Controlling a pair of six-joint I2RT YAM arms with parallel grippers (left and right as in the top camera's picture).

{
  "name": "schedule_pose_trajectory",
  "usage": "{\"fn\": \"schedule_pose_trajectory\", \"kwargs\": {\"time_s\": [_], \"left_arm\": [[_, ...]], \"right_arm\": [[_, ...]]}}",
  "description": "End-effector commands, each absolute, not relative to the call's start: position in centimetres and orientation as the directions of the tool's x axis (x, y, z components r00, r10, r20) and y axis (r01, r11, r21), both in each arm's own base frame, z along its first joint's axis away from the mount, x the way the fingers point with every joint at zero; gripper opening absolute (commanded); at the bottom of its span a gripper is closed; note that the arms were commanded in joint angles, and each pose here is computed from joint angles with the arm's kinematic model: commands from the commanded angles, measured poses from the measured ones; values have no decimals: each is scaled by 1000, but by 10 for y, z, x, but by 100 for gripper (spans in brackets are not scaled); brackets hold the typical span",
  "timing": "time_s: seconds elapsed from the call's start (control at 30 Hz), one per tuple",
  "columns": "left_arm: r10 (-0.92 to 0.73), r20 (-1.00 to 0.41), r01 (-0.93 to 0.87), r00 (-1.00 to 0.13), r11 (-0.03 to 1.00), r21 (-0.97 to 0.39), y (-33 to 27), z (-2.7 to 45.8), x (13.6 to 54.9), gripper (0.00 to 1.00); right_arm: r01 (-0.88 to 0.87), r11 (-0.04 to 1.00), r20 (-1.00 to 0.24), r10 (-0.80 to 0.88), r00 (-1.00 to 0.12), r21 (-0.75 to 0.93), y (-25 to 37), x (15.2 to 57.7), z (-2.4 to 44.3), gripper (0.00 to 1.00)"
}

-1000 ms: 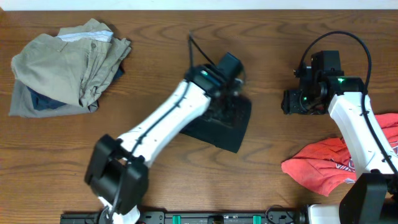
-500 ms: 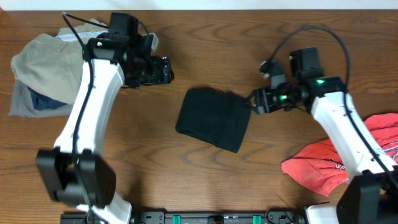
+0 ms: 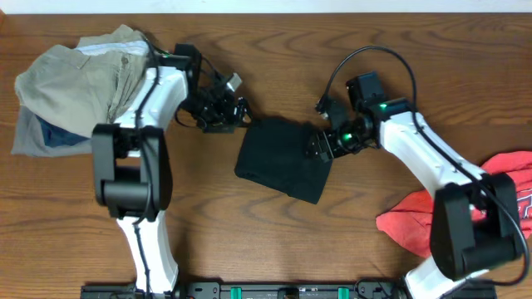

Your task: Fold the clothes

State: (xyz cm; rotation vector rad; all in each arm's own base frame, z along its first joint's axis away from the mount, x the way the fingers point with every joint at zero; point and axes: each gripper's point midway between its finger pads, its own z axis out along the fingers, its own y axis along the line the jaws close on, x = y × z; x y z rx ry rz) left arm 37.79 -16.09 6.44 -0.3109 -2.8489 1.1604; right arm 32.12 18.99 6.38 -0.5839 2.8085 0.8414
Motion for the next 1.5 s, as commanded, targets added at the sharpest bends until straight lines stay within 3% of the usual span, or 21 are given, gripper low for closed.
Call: {"fn": "schedule_pose_trajectory", "kwargs": {"time_s": [0.0, 0.27, 0.4, 0.53, 0.6, 0.63, 0.8, 0.93, 1.17, 1.33, 1.47], "left_arm": [[268, -38, 207, -963, 641, -739, -177, 55, 370, 87], [324, 41, 187, -945, 641, -744, -195, 20, 354, 88], [344, 63, 188, -937, 648, -738, -200, 12, 348, 80], [359, 67, 196, -931, 645, -738, -205, 9, 344, 48], [363, 62, 202, -930, 644, -738, -207, 9, 344, 13], [364, 62, 204, -929, 646, -736, -207, 9, 344, 7], [318, 106, 204, -942, 795, -571, -169, -6, 354, 6], [213, 59, 164, -975, 876, -453, -130, 15, 378, 6], [106, -233, 135, -967, 984, -113, -36, 104, 429, 6], [58, -506, -5, -860, 993, 122, 27, 179, 468, 6], [66, -623, -95, -779, 971, 221, 69, 213, 487, 6]], "right_arm": [[-394, 762, -213, -332, -919, 513, 197, 318, 51, 63], [-373, 776, -167, -335, -927, 508, 194, 315, 34, 62], [-373, 778, -167, -336, -927, 506, 194, 315, 34, 62], [-373, 778, -167, -335, -927, 507, 194, 315, 34, 61], [-373, 778, -167, -336, -927, 506, 194, 315, 34, 58], [-372, 778, -167, -335, -927, 506, 194, 315, 34, 57], [-305, 829, -169, -254, -952, 469, 177, 327, 42, 57], [-273, 862, -227, -190, -955, 427, 152, 342, 70, 61], [-226, 898, -351, -87, -932, 377, 109, 352, 127, 65], [-209, 905, -397, -49, -916, 370, 94, 346, 153, 65], [-207, 906, -395, -49, -918, 368, 92, 338, 160, 64]]}}
